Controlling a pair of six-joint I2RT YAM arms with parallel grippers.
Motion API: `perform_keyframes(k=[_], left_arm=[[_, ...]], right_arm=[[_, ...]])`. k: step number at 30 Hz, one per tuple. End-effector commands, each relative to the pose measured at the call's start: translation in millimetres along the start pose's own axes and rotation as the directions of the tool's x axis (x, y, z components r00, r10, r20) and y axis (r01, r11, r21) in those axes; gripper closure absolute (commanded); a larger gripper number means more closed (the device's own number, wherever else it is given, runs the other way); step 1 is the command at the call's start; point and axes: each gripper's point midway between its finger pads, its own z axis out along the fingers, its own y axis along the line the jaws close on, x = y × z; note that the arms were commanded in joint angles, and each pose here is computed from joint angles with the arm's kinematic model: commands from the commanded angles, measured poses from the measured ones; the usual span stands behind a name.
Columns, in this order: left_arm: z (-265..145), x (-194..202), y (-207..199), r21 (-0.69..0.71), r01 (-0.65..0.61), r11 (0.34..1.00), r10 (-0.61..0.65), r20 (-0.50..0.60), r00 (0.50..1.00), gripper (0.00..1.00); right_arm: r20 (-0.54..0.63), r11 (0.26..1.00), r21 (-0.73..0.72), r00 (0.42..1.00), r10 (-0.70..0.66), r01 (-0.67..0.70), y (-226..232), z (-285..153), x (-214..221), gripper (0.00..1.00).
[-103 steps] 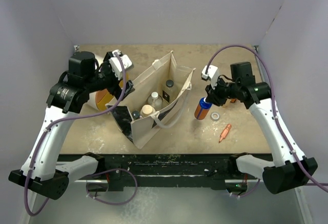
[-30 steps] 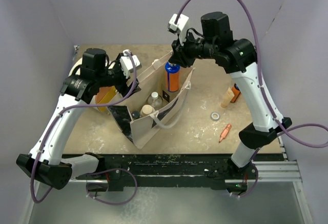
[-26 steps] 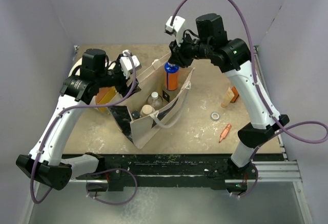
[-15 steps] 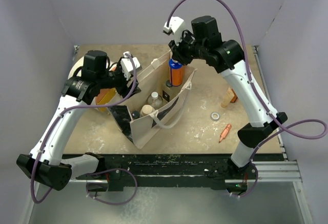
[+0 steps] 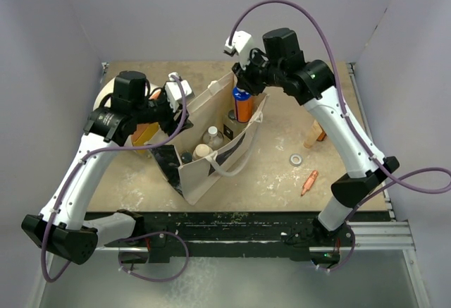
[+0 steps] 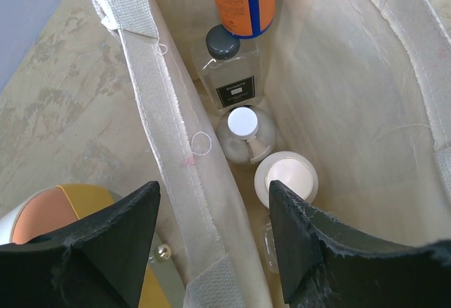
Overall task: Place the personal care products into the canvas bag
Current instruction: Place the care product in the canvas bag.
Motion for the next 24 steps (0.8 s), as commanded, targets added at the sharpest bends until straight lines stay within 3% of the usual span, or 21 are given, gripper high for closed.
perform_keyframes(k=[1, 11, 24], left_arm=[[-5, -15, -2, 0.001, -0.018, 1.000, 0.018, 0.066, 0.998, 0.34], [-3, -15, -4, 0.017, -0.007, 1.000, 0.006, 0.069, 0.998, 0.38], [-5, -18, -6, 0.023, -0.001, 1.000, 0.000, 0.077, 0.997, 0.48]], right_arm=[[0.189, 0.997, -0.017, 0.979, -0.071, 0.076, 4, -26, -45, 1.00], [0.216, 0.980, -0.078, 0.963, -0.164, 0.184, 12, -10, -49, 1.00], [0.127, 0.972, 0.057, 0.964, -0.233, 0.227, -18, 14, -31, 1.00]])
